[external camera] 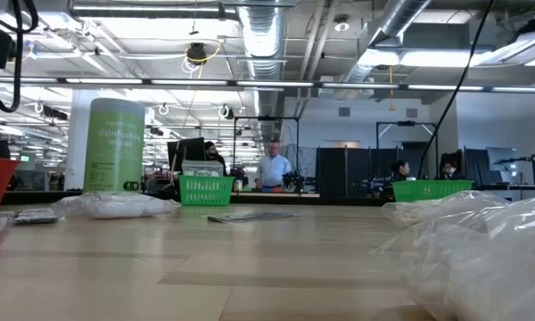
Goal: Pick & Place Travel size toiletries
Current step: Put the black deodorant into the top red basket
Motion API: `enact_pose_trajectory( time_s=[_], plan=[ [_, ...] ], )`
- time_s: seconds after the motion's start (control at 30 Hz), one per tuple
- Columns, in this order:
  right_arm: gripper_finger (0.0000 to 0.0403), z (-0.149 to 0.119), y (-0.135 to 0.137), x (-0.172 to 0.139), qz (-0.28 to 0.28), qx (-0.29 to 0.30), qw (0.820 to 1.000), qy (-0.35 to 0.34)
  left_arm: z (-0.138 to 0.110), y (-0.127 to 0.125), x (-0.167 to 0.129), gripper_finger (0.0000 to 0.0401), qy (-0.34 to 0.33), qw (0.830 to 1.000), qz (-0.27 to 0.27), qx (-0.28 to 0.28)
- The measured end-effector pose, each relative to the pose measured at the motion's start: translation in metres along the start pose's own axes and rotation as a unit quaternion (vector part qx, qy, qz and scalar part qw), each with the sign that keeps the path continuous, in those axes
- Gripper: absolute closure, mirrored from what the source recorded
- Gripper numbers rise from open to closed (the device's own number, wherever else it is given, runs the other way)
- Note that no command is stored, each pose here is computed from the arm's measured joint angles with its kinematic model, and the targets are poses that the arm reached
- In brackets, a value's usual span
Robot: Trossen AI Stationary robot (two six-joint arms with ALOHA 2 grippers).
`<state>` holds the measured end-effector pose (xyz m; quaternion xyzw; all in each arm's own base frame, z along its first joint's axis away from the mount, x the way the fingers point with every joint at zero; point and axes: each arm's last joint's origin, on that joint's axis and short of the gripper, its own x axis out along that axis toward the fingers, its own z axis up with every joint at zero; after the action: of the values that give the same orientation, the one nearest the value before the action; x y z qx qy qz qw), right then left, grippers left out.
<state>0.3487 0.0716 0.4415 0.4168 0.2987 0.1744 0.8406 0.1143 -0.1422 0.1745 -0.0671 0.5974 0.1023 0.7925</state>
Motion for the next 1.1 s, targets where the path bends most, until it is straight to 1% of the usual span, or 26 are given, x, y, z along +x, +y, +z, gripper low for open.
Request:
enact_pose_trajectory(
  time_s=[0.2,0.33,0.53,0.67,1.0,1.1],
  plan=[
    [0.0111,0.000,0.000,0.000,0.001,-0.003,1.000,-0.002,0.001,0.004,-0.008,0.0194,-0.013,0.999,-0.024,-0.019],
    [0.0111,0.001,0.000,0.000,0.002,-0.016,1.000,-0.003,0.002,0.008,-0.016,0.0191,-0.022,0.997,-0.047,-0.049],
    [0.0111,0.001,0.000,0.000,0.003,-0.016,1.000,-0.003,0.003,0.013,-0.026,0.0191,-0.038,0.993,-0.074,-0.078],
    [0.0111,0.001,0.000,0.000,0.003,-0.016,1.000,-0.003,0.003,0.015,-0.028,0.0190,-0.046,0.991,-0.079,-0.097],
    [0.0111,0.001,0.000,0.000,0.003,-0.016,1.000,-0.003,0.008,0.022,-0.037,0.0196,-0.100,0.982,-0.094,-0.126],
    [0.0111,0.001,0.000,0.000,0.003,-0.016,1.000,-0.003,0.011,0.026,-0.041,0.0195,-0.129,0.977,-0.096,-0.137]
  ],
)
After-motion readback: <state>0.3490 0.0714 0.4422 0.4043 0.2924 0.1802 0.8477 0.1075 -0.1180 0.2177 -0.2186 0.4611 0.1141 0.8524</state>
